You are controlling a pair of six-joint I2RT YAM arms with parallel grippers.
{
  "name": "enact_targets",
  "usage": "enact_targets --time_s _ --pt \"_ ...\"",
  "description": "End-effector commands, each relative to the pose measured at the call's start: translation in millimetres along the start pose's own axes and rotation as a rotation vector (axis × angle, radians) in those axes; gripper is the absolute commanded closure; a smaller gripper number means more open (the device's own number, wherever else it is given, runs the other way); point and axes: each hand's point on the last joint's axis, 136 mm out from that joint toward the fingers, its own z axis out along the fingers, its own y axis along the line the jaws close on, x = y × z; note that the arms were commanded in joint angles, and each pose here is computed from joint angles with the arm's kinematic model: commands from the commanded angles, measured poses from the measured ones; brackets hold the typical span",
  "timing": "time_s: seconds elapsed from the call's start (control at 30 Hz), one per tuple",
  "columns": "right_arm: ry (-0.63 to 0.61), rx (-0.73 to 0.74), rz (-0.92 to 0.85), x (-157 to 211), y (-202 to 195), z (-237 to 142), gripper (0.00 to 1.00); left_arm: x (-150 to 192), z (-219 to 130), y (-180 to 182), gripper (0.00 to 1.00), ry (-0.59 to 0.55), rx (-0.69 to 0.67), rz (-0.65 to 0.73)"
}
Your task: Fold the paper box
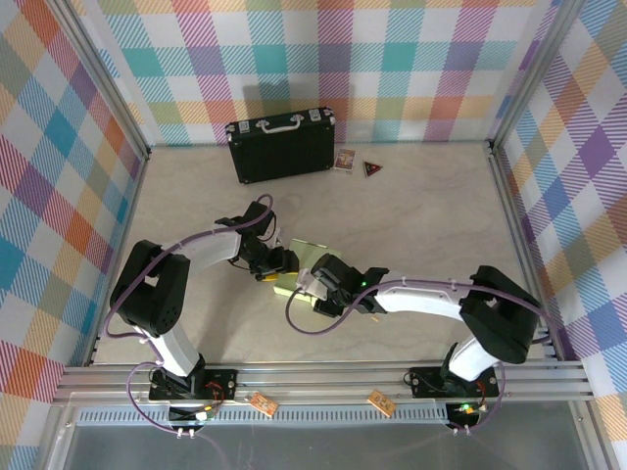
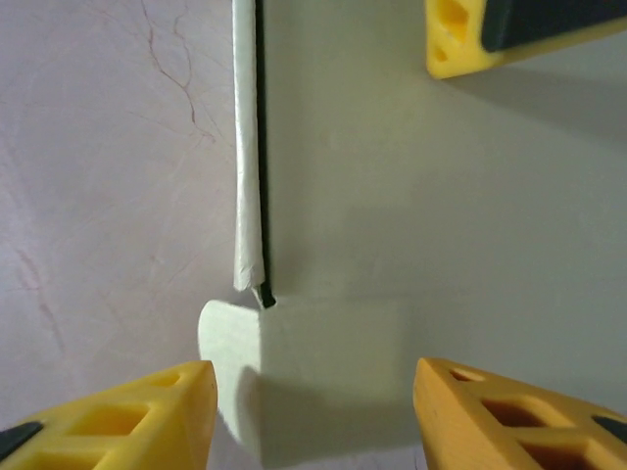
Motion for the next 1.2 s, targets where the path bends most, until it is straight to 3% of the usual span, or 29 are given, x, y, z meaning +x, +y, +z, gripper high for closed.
enact_targets --time_s 0.0,0.33,0.47,0.6,0.67,0.87,1.17 --pt "0.0 0.03 -0.037 -1.4 -5.2 12.4 0.46 8.8 10.6 19.0 0.39 0.042 -0.068 -0.011" --pt "0.025 0.099 -0.054 1.5 -17.1 14.1 0.53 10.4 14.4 20.3 0.39 0.053 -0.068 -0.013" --pt "0.043 0.103 -0.043 0.6 -19.9 6.9 0.38 11.0 13.7 20.2 0.39 0.053 -0.068 -0.01" --pt "0.035 0.117 -0.021 -1.4 -22.9 2.3 0.33 10.9 14.5 21.0 0.39 0.056 -0.07 -0.011" --pt "0.043 0.122 -0.026 -0.1 -23.8 4.7 0.34 10.5 15.1 20.5 0.39 0.056 -0.068 -0.01" --pt "0.061 0.173 -0.018 -0.2 -33.6 -0.9 0.51 11.4 16.0 21.9 0.4 0.061 -0.072 -0.013" --pt "0.072 0.167 -0.037 -0.2 -35.0 -15.6 0.55 12.9 16.0 23.5 0.39 0.067 -0.079 -0.015"
